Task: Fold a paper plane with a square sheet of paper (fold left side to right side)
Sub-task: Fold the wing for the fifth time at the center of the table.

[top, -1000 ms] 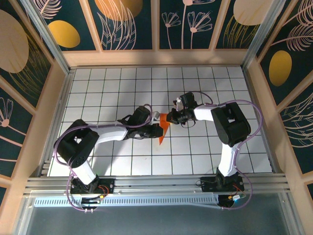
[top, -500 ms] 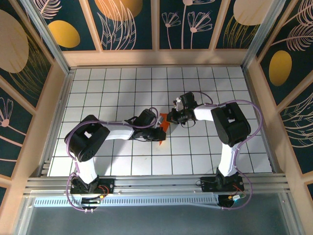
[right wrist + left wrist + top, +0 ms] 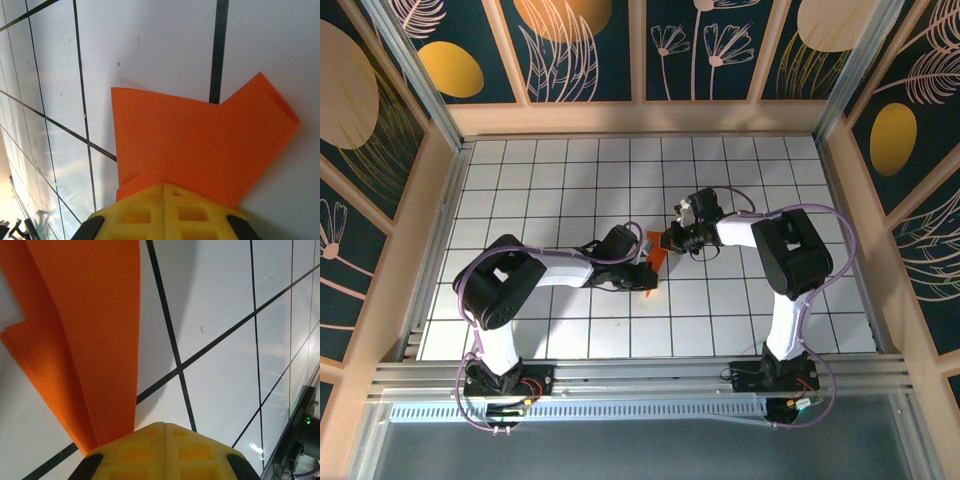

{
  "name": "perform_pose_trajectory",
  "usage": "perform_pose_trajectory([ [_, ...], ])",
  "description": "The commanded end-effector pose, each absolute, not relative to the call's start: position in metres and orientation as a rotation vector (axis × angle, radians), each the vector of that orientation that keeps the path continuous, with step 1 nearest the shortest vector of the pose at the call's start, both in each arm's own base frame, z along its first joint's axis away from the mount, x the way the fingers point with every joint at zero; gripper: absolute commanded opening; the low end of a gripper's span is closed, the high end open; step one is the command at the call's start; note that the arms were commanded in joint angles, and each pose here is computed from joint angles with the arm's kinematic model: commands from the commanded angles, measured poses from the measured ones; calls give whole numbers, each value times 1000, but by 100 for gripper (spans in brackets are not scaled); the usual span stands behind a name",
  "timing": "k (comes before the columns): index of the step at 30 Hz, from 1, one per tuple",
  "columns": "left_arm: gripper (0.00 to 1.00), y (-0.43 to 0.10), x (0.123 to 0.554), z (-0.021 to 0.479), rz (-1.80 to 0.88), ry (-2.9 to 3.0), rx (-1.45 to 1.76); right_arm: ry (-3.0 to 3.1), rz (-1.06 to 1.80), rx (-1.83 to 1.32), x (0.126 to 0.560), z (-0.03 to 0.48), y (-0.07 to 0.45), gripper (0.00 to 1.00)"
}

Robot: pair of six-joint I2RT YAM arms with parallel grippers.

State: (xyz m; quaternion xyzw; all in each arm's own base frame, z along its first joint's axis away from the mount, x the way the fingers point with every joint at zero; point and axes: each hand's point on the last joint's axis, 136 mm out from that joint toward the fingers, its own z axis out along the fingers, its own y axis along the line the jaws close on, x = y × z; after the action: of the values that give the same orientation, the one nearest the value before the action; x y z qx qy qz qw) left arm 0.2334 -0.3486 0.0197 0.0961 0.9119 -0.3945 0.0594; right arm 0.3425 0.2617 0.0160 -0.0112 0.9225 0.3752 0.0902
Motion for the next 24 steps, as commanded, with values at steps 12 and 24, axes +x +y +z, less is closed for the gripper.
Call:
perform_pose_trajectory([
  [12,0,-348,213,7,-1216,2811,290,2905,900,80,328,-31,230,0],
  [24,0,-336,199,1,-1178,2844,276,2908,886,81,328,-31,228,0],
])
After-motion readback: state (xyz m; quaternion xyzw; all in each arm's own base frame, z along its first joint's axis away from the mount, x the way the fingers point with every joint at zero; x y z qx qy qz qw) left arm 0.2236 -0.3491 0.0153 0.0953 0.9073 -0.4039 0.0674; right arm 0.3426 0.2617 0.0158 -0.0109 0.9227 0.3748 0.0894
